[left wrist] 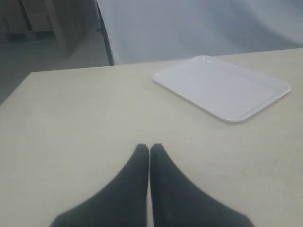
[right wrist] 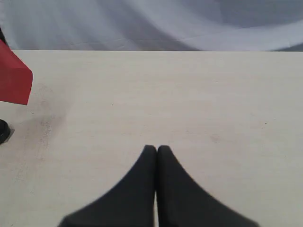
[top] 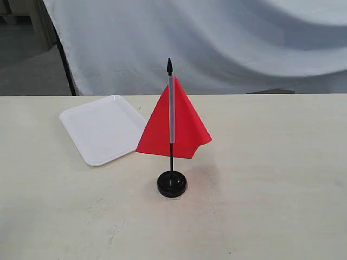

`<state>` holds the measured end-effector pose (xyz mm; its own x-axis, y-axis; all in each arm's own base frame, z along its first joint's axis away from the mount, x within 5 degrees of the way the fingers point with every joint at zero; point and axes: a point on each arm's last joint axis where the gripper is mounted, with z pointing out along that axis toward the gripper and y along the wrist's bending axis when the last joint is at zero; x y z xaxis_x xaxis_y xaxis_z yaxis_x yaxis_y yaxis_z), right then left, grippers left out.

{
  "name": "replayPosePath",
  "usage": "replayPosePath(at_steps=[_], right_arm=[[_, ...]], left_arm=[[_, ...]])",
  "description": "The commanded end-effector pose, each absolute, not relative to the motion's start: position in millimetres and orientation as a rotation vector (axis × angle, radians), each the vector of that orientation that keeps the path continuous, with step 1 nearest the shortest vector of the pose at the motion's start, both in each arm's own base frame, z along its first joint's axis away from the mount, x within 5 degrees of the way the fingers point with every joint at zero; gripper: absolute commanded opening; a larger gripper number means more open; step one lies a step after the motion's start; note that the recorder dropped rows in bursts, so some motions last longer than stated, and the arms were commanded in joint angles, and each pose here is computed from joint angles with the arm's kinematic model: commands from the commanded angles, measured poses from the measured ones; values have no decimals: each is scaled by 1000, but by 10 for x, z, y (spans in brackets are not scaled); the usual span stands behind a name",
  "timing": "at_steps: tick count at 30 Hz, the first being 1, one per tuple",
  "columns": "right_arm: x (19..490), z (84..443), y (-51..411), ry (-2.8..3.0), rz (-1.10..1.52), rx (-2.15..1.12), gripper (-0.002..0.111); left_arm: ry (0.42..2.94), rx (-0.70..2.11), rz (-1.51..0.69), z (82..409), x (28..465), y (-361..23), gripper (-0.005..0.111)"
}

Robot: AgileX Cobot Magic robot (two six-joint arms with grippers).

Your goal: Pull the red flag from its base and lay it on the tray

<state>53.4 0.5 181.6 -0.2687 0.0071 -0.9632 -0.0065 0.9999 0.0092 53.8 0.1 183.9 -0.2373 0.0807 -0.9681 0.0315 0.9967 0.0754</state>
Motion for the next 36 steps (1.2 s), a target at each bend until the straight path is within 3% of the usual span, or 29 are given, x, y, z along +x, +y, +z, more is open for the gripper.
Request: replayPosePath(at_steps=[1, 16, 27, 36], right_arm=[[534, 1820, 7, 1829, 17, 0, 0], [548, 1878, 5, 1764, 9, -7, 0], [455, 2487, 8, 1073, 21, -4, 0], [462, 2473, 10, 1056, 588, 339, 0]], left_arm=[[1799, 78, 47, 1846, 541, 3, 1], [1799, 78, 47, 1846, 541, 3, 1], [1799, 78, 47, 1846, 541, 3, 1], [1799, 78, 47, 1846, 541, 3, 1]])
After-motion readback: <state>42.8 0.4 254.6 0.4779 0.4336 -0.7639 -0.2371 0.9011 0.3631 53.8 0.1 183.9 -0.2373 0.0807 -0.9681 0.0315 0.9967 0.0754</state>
